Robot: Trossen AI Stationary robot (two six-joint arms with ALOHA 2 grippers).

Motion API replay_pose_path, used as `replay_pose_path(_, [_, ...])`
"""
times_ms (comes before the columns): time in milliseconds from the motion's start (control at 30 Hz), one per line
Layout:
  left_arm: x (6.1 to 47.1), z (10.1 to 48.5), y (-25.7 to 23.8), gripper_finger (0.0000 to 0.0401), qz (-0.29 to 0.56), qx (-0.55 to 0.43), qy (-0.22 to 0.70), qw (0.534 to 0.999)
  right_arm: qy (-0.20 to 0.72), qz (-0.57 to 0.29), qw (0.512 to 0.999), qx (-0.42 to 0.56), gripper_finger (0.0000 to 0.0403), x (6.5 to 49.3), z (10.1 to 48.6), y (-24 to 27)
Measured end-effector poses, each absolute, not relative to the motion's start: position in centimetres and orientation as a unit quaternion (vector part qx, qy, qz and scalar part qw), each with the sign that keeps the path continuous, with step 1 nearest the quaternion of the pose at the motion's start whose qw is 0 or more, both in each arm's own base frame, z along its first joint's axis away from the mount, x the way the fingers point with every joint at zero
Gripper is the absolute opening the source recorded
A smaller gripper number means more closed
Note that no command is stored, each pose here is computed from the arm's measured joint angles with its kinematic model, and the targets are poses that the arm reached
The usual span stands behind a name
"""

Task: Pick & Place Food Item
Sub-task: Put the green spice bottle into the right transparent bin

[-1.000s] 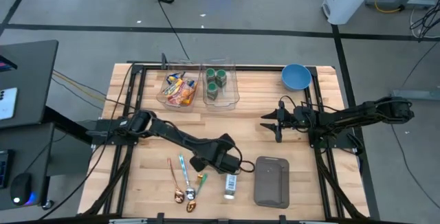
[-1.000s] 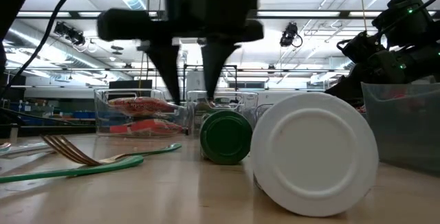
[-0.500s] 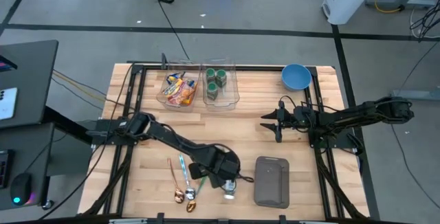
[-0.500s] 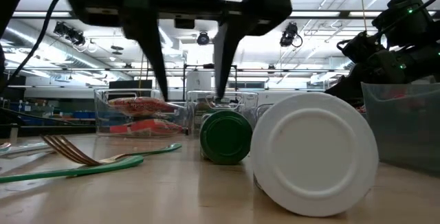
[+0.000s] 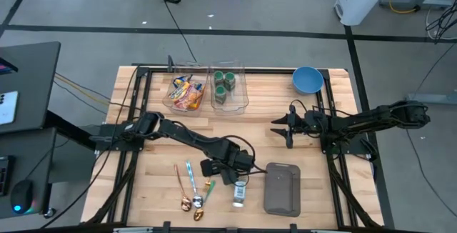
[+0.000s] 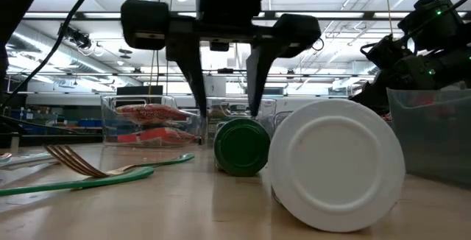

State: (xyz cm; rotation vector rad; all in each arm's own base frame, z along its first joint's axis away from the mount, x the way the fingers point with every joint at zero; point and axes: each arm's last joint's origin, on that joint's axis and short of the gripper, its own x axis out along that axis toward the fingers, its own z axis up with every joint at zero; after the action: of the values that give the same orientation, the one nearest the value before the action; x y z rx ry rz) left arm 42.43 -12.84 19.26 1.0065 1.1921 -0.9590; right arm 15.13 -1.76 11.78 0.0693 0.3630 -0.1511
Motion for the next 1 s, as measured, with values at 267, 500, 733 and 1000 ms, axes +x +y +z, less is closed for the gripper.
replay_pose_path(267, [43.0,18.6,-11.6,0.0244,-0.419,0.445,0.518,0.599,0.184,-0.075,0.979,0.034,0.0167,15.1,11.7,-1.8])
replay_pose_path(500, [43.6,17.4,-11.6,0.0246,-0.424,0.462,0.508,0.591,0.184,-0.074,0.979,0.033,0.0167,15.1,11.7,-1.8])
replay_pose_path(733, [44.0,14.6,-11.3,0.0244,-0.413,0.429,0.547,0.588,0.184,-0.070,0.980,0.032,0.0167,15.1,11.7,-1.7])
replay_pose_path(1000, [44.1,13.9,-11.3,0.0207,-0.351,0.362,0.596,0.625,0.184,-0.070,0.980,0.034,0.0167,15.1,11.7,-1.7])
